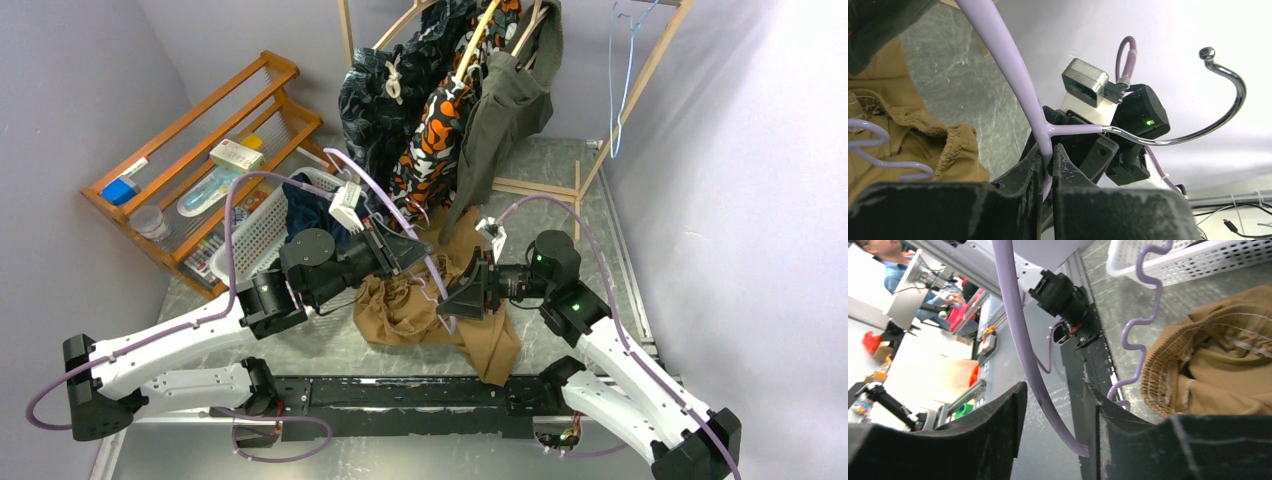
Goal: Remove the shorts from the hanger
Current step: Place the hanger on the clothes rod.
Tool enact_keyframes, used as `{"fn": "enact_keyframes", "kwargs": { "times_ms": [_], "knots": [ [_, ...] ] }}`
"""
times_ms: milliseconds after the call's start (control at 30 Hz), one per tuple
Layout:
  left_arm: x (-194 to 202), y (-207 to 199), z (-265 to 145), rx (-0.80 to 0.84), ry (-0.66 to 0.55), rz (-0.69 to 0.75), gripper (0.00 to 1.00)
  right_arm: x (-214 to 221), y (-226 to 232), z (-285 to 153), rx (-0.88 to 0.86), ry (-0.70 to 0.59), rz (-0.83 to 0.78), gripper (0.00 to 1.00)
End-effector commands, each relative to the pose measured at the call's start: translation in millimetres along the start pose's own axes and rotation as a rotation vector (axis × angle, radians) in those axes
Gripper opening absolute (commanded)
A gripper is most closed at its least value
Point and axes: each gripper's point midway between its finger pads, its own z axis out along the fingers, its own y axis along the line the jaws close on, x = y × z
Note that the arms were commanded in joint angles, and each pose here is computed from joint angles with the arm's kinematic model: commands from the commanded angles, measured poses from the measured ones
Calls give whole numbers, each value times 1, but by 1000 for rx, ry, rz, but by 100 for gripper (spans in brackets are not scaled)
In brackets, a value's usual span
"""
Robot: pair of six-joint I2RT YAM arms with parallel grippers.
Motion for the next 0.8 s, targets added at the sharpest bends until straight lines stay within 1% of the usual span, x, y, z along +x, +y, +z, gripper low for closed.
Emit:
{"fn": "enact_keyframes", "kwargs": {
  "times_ms": [0,67,100,200,267,300,333,400,433,467,500,667,767],
  "knots": [
    [-12,-33,-7,124,-28,-6,7,7,22,-3,-116,35,23,44],
    [-17,-32,-11,116,-47,-6,7,13,24,-4,-140,52,43,38],
    [-19,-32,-13,117,-57,-4,7,16,25,-4,-146,60,56,33],
    [-22,-32,-18,122,-74,1,7,19,26,-5,-163,64,74,14],
    [-22,-28,-18,106,-72,2,7,17,30,-6,-172,49,71,3],
    [-21,-26,-18,98,-70,0,7,16,32,-6,-174,40,71,0],
    [-20,-25,-18,94,-67,-1,10,15,32,-7,-164,29,75,0],
    [-16,-21,-18,90,-56,-2,23,14,32,-8,-150,21,89,0],
    [-14,-20,-17,87,-48,1,34,16,30,-8,-141,24,107,0],
    [-12,-18,-17,82,-39,5,47,17,29,-8,-125,26,125,0],
    [-9,-16,-16,73,-29,8,54,20,27,-9,-107,32,150,0],
    [2,-10,-20,71,24,30,78,33,28,-20,-39,21,211,0],
    [10,-12,-24,115,55,48,85,31,36,-29,9,-25,194,0]
  ]
}}
